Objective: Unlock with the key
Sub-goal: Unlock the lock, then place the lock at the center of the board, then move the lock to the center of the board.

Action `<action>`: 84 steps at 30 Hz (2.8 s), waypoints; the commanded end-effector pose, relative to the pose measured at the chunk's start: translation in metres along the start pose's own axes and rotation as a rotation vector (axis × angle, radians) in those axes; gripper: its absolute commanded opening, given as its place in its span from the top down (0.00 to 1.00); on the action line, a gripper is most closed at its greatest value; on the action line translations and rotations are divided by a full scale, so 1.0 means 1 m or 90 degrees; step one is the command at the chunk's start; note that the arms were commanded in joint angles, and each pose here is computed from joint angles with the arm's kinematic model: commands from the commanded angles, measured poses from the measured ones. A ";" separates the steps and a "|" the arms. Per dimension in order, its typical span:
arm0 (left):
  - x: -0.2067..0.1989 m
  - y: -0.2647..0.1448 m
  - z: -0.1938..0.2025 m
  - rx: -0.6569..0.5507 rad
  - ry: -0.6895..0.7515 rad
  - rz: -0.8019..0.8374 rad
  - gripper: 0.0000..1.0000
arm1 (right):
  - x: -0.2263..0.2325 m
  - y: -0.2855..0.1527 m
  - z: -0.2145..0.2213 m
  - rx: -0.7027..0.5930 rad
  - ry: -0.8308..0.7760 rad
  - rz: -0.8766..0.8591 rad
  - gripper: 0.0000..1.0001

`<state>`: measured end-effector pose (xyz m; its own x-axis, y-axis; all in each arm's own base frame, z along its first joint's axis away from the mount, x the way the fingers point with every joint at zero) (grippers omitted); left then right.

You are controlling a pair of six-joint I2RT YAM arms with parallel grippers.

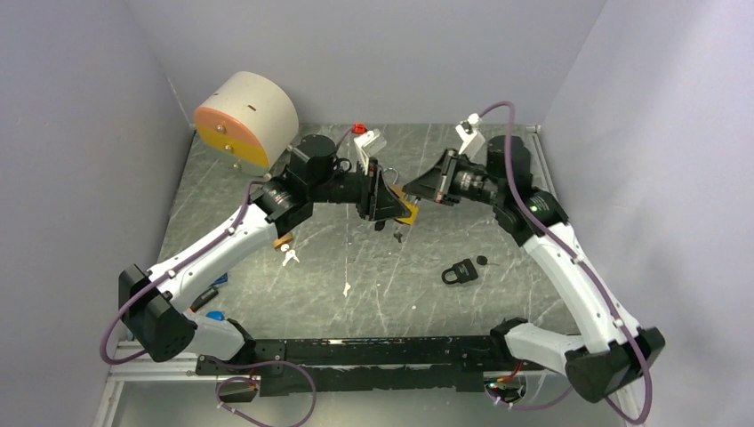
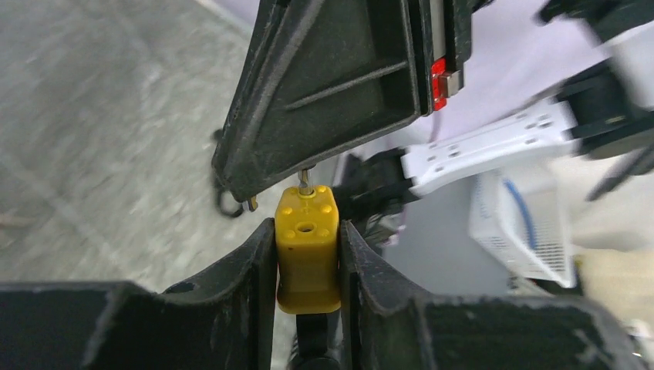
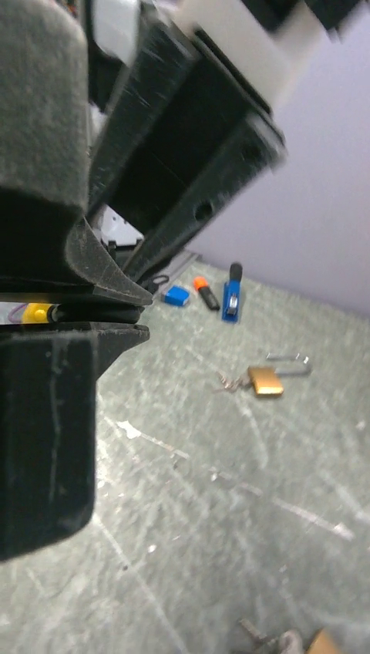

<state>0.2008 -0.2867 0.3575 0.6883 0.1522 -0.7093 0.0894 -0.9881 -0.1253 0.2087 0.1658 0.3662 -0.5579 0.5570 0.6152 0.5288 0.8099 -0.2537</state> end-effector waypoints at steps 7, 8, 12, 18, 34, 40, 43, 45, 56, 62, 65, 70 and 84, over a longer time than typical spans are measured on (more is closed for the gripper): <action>0.018 -0.040 0.000 -0.026 0.234 -0.221 0.98 | -0.093 0.044 0.059 0.155 0.052 0.371 0.85; 0.021 -0.041 0.001 -0.033 0.243 -0.233 0.98 | -0.097 0.047 0.062 0.166 0.046 0.374 0.85; 0.035 -0.043 0.008 -0.023 0.282 -0.258 0.97 | -0.101 0.063 0.062 0.223 0.036 0.328 0.65; 0.064 -0.050 0.038 0.012 0.263 -0.336 0.98 | -0.108 0.074 0.035 0.182 0.057 0.320 0.36; 0.171 -0.088 0.070 -0.046 0.044 -0.983 0.97 | -0.139 0.012 0.062 0.078 0.132 0.399 0.32; 0.223 -0.069 0.073 -0.027 -0.006 -1.085 0.98 | -0.143 -0.002 0.091 0.110 0.164 0.408 0.40; 0.251 -0.053 0.075 0.016 -0.019 -1.122 0.97 | -0.140 -0.006 0.101 0.108 0.178 0.399 0.41; 0.264 -0.043 0.076 0.033 -0.034 -1.126 0.96 | -0.141 -0.010 0.106 0.112 0.184 0.409 0.41; 0.265 -0.018 0.077 0.046 -0.101 -0.995 0.28 | -0.155 -0.034 0.125 0.132 0.161 0.538 0.37; 0.223 -0.022 0.056 -0.022 -0.108 -0.850 0.14 | -0.173 -0.051 0.129 0.138 0.156 0.634 0.35; 0.198 -0.027 0.048 -0.054 -0.106 -0.777 0.14 | -0.186 -0.061 0.130 0.136 0.162 0.691 0.35; 0.161 -0.033 0.052 -0.096 -0.128 -0.635 0.15 | -0.210 -0.070 0.143 0.142 0.205 0.748 0.39; 0.137 -0.031 0.097 -0.039 -0.187 -0.416 0.19 | -0.256 -0.040 0.154 0.144 0.349 0.802 0.58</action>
<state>0.2245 -0.2228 0.1733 0.1728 0.8044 -0.5684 0.4849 -0.5718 -0.6618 0.2098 0.0191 0.1022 0.4954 0.8664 0.0630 0.3296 -0.1204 -0.9364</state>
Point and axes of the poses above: each gripper's point midway between its finger pads, its own y axis out along the fingers, its own x axis along the line the jaws close on, z = x × y, the point moved 8 cm from there along -y, back along the fingers, and after that the axes turned 12 degrees about -y, right-handed, at the moved point
